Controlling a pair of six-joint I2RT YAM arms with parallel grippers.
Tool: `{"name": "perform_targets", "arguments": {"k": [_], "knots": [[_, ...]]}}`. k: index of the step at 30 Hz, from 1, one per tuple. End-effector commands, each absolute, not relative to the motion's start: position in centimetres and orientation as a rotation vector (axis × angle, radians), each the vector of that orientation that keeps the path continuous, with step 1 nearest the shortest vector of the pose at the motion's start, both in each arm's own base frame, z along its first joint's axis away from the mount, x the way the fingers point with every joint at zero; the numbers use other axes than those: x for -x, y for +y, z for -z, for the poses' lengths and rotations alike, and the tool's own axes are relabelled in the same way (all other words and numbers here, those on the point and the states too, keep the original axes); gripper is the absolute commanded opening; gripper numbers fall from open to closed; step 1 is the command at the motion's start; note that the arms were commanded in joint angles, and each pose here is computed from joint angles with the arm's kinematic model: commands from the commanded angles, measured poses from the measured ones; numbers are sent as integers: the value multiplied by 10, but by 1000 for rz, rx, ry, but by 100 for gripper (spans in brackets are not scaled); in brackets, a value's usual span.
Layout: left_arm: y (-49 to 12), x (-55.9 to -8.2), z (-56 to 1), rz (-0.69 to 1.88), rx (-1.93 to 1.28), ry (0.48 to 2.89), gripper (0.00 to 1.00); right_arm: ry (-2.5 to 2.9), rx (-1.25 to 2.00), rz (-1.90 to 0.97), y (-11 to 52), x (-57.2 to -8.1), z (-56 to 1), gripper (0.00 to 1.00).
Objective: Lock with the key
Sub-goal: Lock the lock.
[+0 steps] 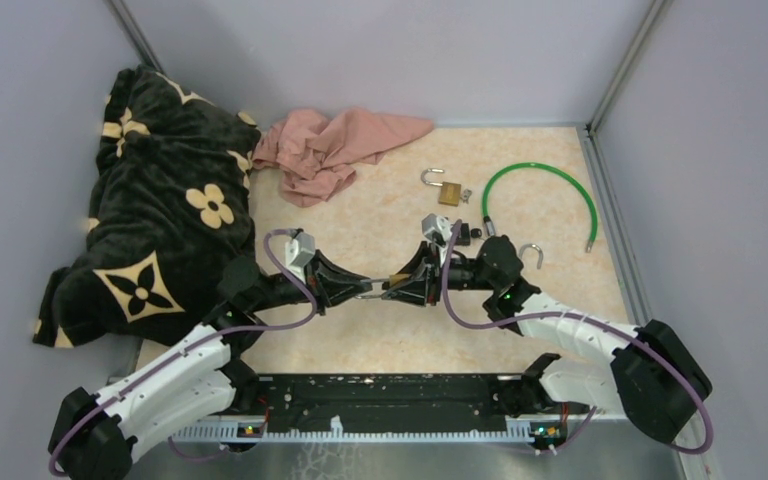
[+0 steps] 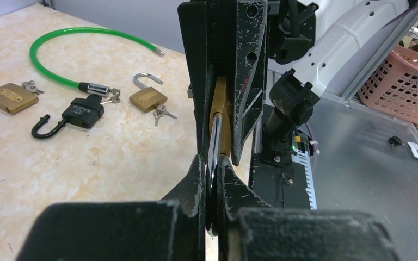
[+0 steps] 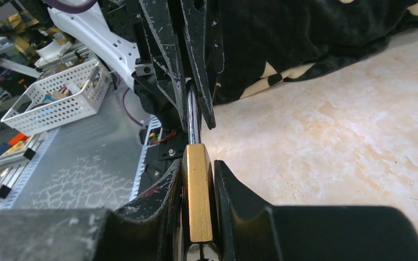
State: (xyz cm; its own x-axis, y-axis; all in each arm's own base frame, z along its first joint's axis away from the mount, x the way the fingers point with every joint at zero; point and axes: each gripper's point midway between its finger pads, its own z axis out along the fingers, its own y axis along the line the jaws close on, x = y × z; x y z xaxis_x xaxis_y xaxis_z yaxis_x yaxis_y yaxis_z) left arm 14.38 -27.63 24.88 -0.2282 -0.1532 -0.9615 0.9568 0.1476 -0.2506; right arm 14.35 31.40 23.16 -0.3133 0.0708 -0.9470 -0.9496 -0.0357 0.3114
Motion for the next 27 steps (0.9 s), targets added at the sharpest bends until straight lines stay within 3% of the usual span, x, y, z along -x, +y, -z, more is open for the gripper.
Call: {"name": "perform_targets", "arguments": {"k": [1,18,25,26,27], "knots": [[-296,-128,-274,1397,-882,1277,0,1198,860,-1417,333,-165,-308,0],[-328,-102,-295,1475,-925,1172,0,1179,844,-1379,341,-175,-327,0],[-308,-128,-275,1363,-898,1276,0,1267,990,-1268,323,-161,-308,0],[-298,-141,-270,1330,-860,1316,0,1285,1005,-1237,318,-162,-304,7],[-291,-149,-266,1306,-831,1346,0,1309,1021,-1217,313,-161,-299,23]]}}
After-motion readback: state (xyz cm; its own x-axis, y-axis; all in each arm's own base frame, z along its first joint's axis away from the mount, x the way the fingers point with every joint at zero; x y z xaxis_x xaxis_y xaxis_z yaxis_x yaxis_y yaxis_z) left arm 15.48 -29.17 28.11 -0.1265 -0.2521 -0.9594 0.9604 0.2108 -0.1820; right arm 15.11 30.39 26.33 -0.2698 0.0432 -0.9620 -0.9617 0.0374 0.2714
